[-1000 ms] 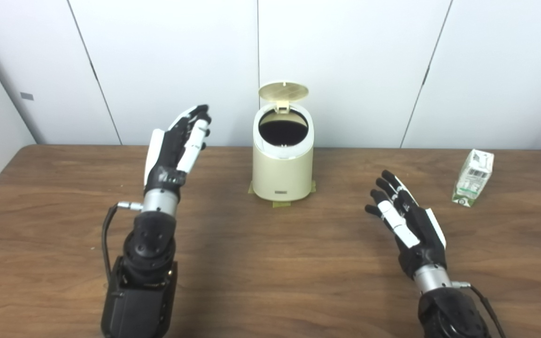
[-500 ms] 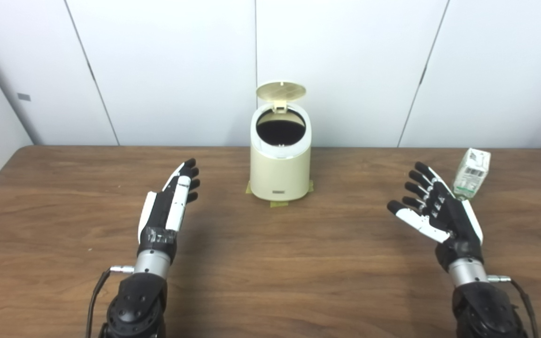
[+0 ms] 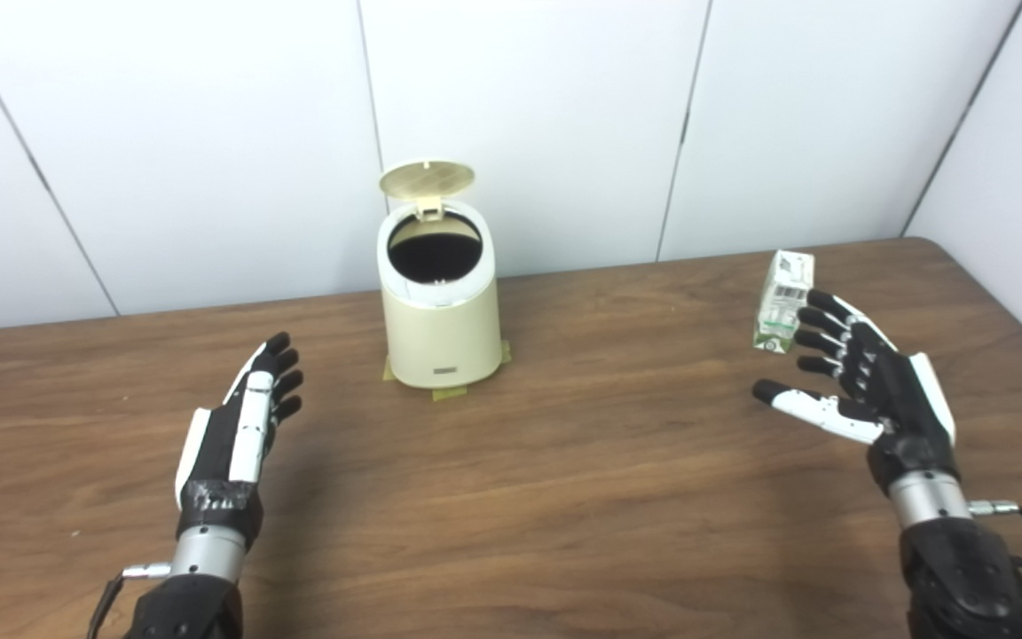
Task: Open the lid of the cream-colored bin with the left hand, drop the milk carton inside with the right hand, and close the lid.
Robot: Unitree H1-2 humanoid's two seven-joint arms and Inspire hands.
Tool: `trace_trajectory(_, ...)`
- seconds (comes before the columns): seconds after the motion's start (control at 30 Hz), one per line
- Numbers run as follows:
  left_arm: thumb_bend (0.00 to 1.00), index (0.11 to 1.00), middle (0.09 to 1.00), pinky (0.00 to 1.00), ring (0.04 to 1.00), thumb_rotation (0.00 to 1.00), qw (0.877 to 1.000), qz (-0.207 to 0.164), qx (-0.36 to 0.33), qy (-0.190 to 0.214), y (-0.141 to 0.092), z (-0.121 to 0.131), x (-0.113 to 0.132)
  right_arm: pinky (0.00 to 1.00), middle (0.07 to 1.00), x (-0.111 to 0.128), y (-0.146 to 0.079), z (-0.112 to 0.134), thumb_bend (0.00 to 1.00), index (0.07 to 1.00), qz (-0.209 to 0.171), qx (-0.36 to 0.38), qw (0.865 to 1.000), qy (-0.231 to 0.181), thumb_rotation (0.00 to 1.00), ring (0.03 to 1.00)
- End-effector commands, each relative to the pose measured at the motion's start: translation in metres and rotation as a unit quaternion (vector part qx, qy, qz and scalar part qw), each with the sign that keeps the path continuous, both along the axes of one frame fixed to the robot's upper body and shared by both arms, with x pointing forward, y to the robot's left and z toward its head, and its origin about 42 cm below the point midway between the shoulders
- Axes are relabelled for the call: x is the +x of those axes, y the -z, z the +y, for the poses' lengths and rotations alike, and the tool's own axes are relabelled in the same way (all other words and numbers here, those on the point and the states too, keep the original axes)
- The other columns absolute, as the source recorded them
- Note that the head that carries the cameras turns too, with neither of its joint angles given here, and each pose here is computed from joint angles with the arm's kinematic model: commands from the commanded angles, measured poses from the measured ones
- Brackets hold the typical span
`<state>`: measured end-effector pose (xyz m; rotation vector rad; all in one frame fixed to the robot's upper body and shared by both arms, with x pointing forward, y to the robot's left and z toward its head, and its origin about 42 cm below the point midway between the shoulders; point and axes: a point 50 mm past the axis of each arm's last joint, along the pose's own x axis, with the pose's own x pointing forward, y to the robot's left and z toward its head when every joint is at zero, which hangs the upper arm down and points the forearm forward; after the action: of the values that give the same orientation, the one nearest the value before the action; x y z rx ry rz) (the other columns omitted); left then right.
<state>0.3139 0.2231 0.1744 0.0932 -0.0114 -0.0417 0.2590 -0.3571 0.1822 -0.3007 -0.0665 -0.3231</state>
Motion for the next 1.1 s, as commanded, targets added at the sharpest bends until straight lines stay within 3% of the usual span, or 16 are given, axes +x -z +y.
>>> trace_trajectory(0.0,0.42,0.949,0.937,0.90,0.913,1.00,0.999,-0.036,0.017,0.011,-0.014,-0.002,0.006,0.71,0.865,0.007,-0.016,-0.011,0.85,0.857,-0.031,-0.017,0.999,0.000,0.13,0.827)
trace_trajectory(0.1,0.44,0.949,0.939,0.89,0.915,0.98,0.998,-0.040,0.043,0.015,-0.014,-0.002,0.008,0.71,0.867,0.012,-0.012,-0.025,0.88,0.846,-0.024,-0.039,0.999,0.019,0.16,0.831)
trace_trajectory(0.2,0.46,0.942,0.939,0.88,0.918,0.96,0.997,-0.042,0.063,0.019,-0.016,-0.002,0.008,0.78,0.856,0.026,-0.012,-0.033,0.88,0.840,-0.028,-0.048,0.998,0.029,0.17,0.841)
trace_trajectory(0.37,0.46,0.953,0.947,0.87,0.930,0.94,0.996,-0.041,0.075,0.026,-0.015,0.000,0.007,0.75,0.841,0.055,-0.023,-0.042,0.93,0.831,-0.023,-0.070,0.996,0.051,0.18,0.795)
trace_trajectory(0.53,0.46,0.967,0.961,0.90,0.948,0.96,0.996,-0.033,0.073,0.034,-0.012,0.001,0.007,0.78,0.855,0.086,-0.034,-0.055,0.96,0.837,-0.019,-0.094,0.994,0.059,0.18,0.836)
trace_trajectory(0.6,0.47,0.970,0.967,0.91,0.957,0.95,0.996,-0.032,0.071,0.036,-0.011,0.002,0.007,0.76,0.860,0.097,-0.037,-0.060,0.96,0.852,-0.016,-0.102,0.993,0.064,0.16,0.789)
trace_trajectory(0.67,0.47,0.970,0.968,0.92,0.959,0.95,0.996,-0.033,0.071,0.036,-0.011,0.002,0.007,0.62,0.868,0.105,-0.041,-0.061,0.96,0.863,-0.016,-0.106,0.992,0.069,0.13,0.728)
trace_trajectory(0.7,0.47,0.970,0.968,0.92,0.960,0.95,0.996,-0.032,0.073,0.037,-0.010,0.003,0.006,0.59,0.869,0.111,-0.045,-0.061,0.96,0.864,-0.013,-0.110,0.991,0.071,0.12,0.721)
trace_trajectory(0.77,0.47,0.969,0.967,0.93,0.963,0.96,0.996,-0.031,0.074,0.040,-0.011,0.004,0.005,0.66,0.884,0.120,-0.050,-0.062,0.95,0.871,-0.008,-0.122,0.990,0.072,0.09,0.825)
trace_trajectory(0.83,0.47,0.969,0.965,0.92,0.961,0.96,0.995,-0.031,0.081,0.041,-0.011,0.005,0.003,0.70,0.887,0.127,-0.055,-0.064,0.95,0.871,-0.003,-0.126,0.989,0.075,0.09,0.851)
trace_trajectory(0.87,0.47,0.969,0.964,0.94,0.960,0.97,0.995,-0.030,0.085,0.040,-0.012,0.005,0.003,0.59,0.886,0.130,-0.057,-0.064,0.94,0.871,-0.001,-0.126,0.989,0.077,0.06,0.824)
trace_trajectory(0.97,0.47,0.974,0.967,0.93,0.961,0.99,0.994,-0.031,0.091,0.042,-0.013,0.008,0.001,0.46,0.871,0.140,-0.062,-0.068,0.92,0.859,0.005,-0.126,0.989,0.083,0.03,0.763)
trace_trajectory(1.07,0.44,0.973,0.967,0.91,0.960,0.99,0.994,-0.035,0.098,0.043,-0.016,0.012,0.000,0.41,0.867,0.149,-0.064,-0.074,0.91,0.856,0.017,-0.139,0.986,0.086,0.02,0.712)
